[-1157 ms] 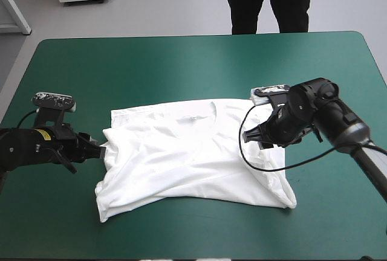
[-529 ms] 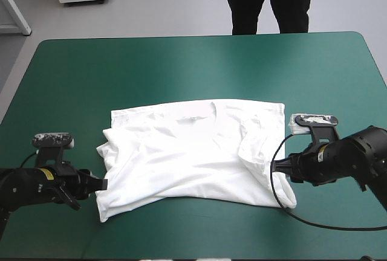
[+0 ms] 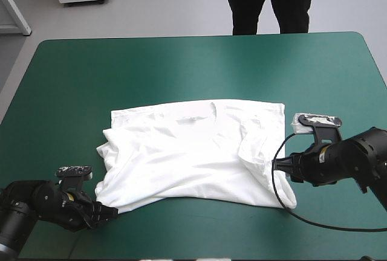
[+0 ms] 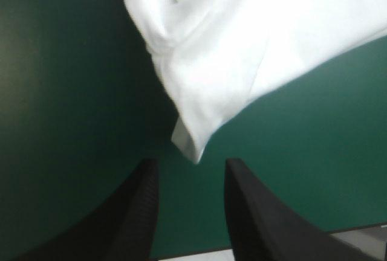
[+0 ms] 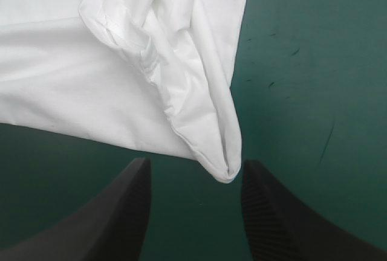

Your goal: Fold the cloth

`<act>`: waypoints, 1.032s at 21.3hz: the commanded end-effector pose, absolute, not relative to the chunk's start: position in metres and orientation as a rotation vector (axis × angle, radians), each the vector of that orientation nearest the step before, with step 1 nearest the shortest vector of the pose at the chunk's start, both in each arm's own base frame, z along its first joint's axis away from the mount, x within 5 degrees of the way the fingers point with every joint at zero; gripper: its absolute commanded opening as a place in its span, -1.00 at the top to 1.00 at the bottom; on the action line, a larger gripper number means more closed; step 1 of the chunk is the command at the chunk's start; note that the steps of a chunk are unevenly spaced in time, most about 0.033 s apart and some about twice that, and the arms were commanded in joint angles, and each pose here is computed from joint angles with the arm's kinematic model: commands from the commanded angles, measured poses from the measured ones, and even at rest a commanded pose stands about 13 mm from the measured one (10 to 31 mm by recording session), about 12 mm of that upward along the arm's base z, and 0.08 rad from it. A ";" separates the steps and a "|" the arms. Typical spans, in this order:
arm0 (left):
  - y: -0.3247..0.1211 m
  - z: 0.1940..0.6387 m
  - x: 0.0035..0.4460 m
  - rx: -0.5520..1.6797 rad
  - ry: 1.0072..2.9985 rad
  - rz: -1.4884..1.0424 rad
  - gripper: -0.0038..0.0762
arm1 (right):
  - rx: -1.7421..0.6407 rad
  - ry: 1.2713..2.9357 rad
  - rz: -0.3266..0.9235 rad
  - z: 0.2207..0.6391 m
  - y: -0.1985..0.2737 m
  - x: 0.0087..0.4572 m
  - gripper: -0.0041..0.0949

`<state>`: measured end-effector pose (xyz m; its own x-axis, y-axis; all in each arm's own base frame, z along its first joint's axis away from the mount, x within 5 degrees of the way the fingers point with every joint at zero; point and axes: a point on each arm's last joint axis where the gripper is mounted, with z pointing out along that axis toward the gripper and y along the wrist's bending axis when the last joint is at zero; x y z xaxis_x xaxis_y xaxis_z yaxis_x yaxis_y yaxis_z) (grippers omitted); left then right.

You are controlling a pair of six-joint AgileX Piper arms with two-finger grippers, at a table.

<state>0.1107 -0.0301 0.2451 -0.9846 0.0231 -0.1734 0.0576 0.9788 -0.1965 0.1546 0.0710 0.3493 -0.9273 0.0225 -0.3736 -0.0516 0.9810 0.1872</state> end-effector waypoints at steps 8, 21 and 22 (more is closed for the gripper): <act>-0.035 0.217 0.149 0.062 2.988 -0.289 0.24 | -0.012 2.717 0.296 0.357 0.070 0.152 0.02; -0.091 0.193 0.153 0.300 3.003 -0.288 0.96 | -0.085 2.851 0.188 0.323 0.075 0.166 0.02; -0.091 0.193 0.153 0.305 3.000 -0.283 0.96 | -0.089 2.875 0.174 0.314 0.076 0.169 0.02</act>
<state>0.1490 -0.0751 0.2006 -0.9561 0.2834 -0.0743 0.2874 0.9565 -0.0497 0.1644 0.0738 0.3246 -0.9573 -0.0136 -0.2889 -0.0529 0.9903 0.1284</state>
